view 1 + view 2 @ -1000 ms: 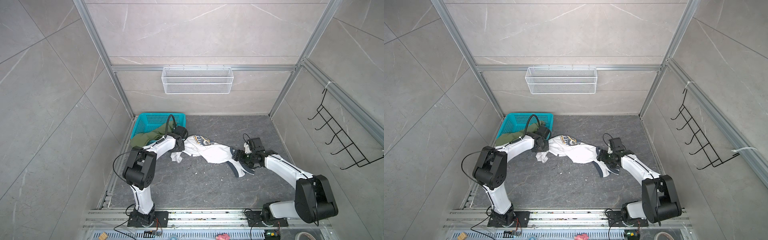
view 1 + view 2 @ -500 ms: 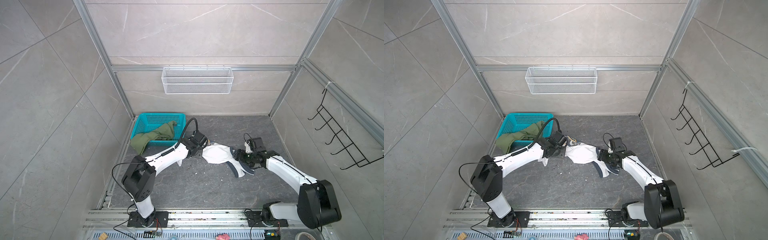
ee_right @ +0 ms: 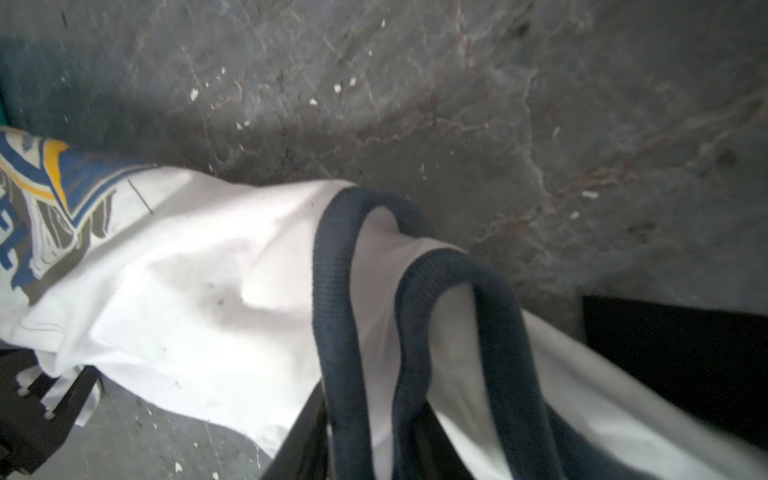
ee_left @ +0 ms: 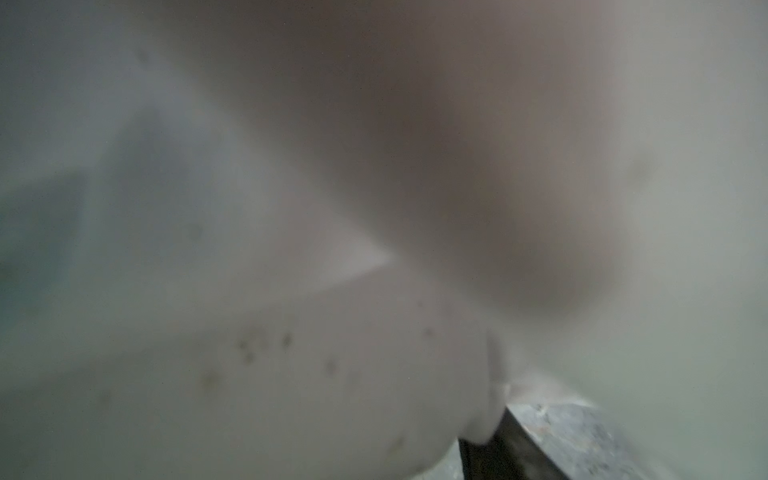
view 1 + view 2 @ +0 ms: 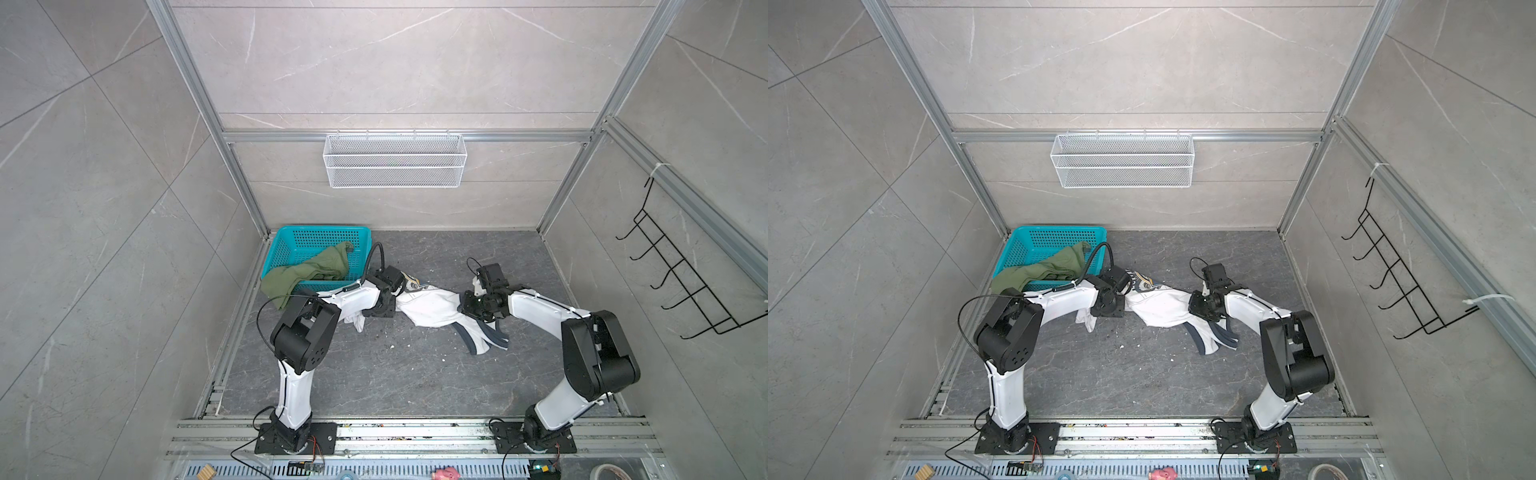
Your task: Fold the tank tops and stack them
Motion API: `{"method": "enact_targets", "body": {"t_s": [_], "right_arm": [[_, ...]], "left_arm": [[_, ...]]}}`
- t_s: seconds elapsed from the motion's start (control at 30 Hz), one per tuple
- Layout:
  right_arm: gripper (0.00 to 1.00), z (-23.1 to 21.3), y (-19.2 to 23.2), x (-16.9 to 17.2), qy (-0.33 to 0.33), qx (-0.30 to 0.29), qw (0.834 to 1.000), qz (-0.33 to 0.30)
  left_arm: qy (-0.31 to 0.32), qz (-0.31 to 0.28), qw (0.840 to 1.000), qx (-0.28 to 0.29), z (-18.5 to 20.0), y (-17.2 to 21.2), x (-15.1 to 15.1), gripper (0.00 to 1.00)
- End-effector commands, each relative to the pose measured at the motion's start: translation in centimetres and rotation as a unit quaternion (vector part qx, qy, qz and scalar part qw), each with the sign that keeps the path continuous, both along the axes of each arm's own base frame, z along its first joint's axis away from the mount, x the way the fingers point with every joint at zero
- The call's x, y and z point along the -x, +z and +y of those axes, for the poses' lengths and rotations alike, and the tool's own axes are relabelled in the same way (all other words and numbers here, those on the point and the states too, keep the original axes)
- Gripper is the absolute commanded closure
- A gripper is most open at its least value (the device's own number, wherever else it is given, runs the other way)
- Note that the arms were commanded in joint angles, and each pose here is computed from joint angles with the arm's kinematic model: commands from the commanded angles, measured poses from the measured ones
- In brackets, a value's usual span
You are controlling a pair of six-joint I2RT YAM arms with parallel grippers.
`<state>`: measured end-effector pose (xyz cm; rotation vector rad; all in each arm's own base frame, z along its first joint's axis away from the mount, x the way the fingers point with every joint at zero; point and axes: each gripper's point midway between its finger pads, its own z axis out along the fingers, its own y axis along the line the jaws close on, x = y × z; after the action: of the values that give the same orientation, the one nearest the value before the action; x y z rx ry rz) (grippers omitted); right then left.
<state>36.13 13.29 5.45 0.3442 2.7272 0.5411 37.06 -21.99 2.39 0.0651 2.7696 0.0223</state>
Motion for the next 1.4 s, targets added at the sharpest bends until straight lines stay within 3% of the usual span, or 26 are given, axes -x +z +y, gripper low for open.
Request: {"method": "enact_targets", "body": {"t_s": [0.0, 0.13, 0.3, 0.5, 0.8, 0.9, 1.0, 1.03, 1.2, 1.37], "right_arm": [[0.86, -0.4, 2.4, -0.9, 0.006, 0.026, 0.999, -0.023], [0.91, -1.9, 7.6, -0.7, 0.002, 0.058, 0.995, -0.077], [0.94, -2.7, 12.5, -0.1, 0.003, 0.071, 0.99, -0.12], [0.99, -3.3, 16.3, 0.8, -0.002, 0.074, 0.986, -0.148], [0.97, -7.6, 23.8, 7.2, -0.049, 0.117, 0.968, -0.217], [0.95, -7.5, 23.6, 8.6, -0.05, 0.1, 0.97, -0.218], [0.96, -6.6, 20.9, 7.5, -0.045, 0.086, 0.976, -0.193], [0.97, -6.2, 20.1, 6.7, -0.044, 0.084, 0.978, -0.185], [1.0, -4.0, 15.5, 1.4, -0.018, 0.085, 0.988, -0.13], [1.0, -3.2, 13.1, -0.8, -0.007, 0.094, 0.991, -0.097]], "left_arm": [[-0.009, -0.044, 0.999, 0.026, -0.7, 1.7, -3.3, 0.6], [-0.018, -0.062, 0.998, 0.02, 0.2, 3.5, -4.9, 0.84], [-0.029, -0.104, 0.994, 0.012, 1.2, 7.8, -5.0, 1.0], [-0.035, -0.126, 0.989, 0.073, 1.0, 13.2, -2.5, 1.0], [-0.121, -0.112, 0.976, 0.142, -1.0, 20.3, 7.4, 1.0], [-0.151, -0.063, 0.97, 0.182, -2.3, 19.6, 9.6, 1.0], [-0.13, -0.011, 0.982, 0.14, -2.0, 15.7, 8.2, 1.0], [-0.118, 0.005, 0.986, 0.117, -1.6, 14.3, 7.2, 0.97], [-0.046, 0.037, 0.998, -0.015, 0.8, 9.1, 2.2, 0.58], [-0.062, -0.024, 0.998, -0.005, -1.8, 11.3, 4.1, 0.39]]}}
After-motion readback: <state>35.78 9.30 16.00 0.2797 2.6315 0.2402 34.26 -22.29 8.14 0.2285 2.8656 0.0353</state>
